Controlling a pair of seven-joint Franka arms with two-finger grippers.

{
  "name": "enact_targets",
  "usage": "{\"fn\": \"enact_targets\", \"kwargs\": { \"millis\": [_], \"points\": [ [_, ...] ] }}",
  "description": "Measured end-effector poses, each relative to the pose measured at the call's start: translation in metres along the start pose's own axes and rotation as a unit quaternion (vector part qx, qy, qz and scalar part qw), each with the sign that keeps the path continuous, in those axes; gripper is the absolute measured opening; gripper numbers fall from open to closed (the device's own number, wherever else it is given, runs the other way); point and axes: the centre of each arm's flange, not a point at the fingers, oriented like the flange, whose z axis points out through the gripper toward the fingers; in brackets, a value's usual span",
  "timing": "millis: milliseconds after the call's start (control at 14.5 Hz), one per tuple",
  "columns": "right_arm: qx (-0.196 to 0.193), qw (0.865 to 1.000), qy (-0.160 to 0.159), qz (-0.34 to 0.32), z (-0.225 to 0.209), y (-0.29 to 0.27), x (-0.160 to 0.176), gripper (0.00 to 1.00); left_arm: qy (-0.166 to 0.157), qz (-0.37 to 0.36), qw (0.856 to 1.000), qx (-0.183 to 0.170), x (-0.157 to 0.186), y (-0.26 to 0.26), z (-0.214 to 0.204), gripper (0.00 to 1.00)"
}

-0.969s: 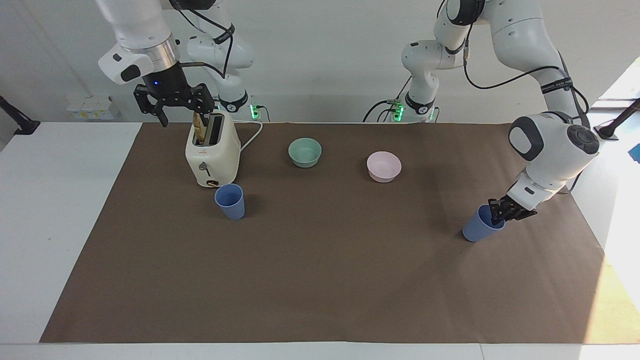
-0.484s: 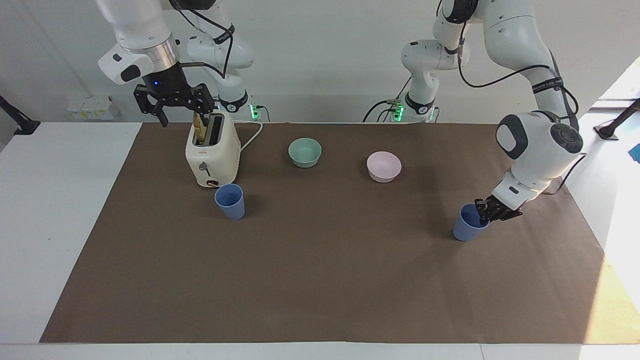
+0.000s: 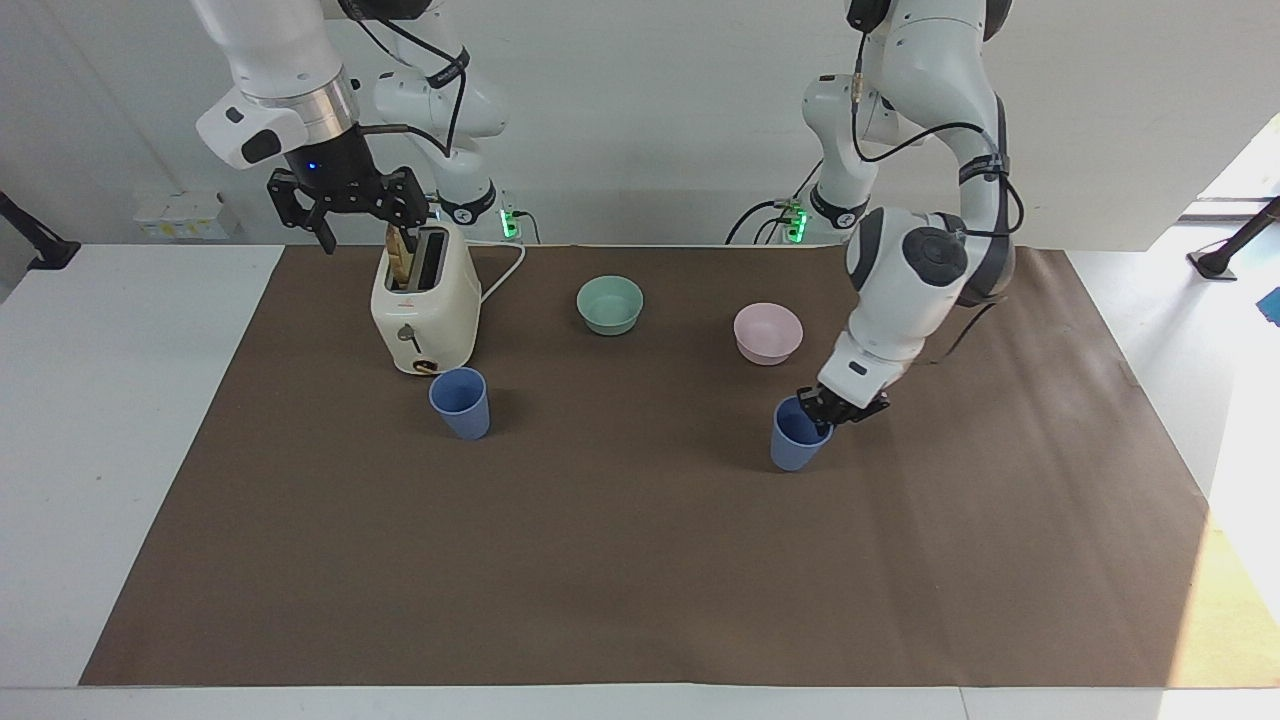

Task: Stack blue cups with both arms
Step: 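Carry the blue cup with the left gripper toward the table center, then set the blue cup down, release, and withdraw the left gripper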

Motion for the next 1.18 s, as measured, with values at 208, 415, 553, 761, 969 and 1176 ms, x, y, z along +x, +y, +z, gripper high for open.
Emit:
{"fn": "enact_targets", "kwargs": {
  "millis": [208,415,553,761,969,1176],
  "points": [
    [0.001,1.0,0.012,0.0,-0.002,0.0,0.003,1.0,0.002,-0.003,1.0,-0.004,-0.027,0.054,0.008,0.05],
    [0.002,1.0,0.016,0.0,-0.002,0.0,0.005,1.0,0.003,0.007,1.0,-0.006,-0.049,0.083,0.025,0.05],
    [0.002,1.0,0.016,0.0,-0.002,0.0,0.005,1.0,0.002,0.012,1.0,-0.006,-0.058,0.092,0.029,0.05],
    [0.002,1.0,0.02,0.0,-0.002,0.0,0.006,1.0,0.002,0.014,1.0,-0.006,-0.059,0.095,0.029,0.2],
    [0.002,1.0,0.02,0.004,-0.001,0.004,0.006,1.0,0.005,0.011,1.0,-0.007,-0.057,0.092,0.025,0.54],
    [0.001,1.0,0.012,0.015,0.007,0.016,0.007,1.0,0.008,0.01,1.0,-0.007,-0.051,0.078,0.001,0.88]
  ]
}}
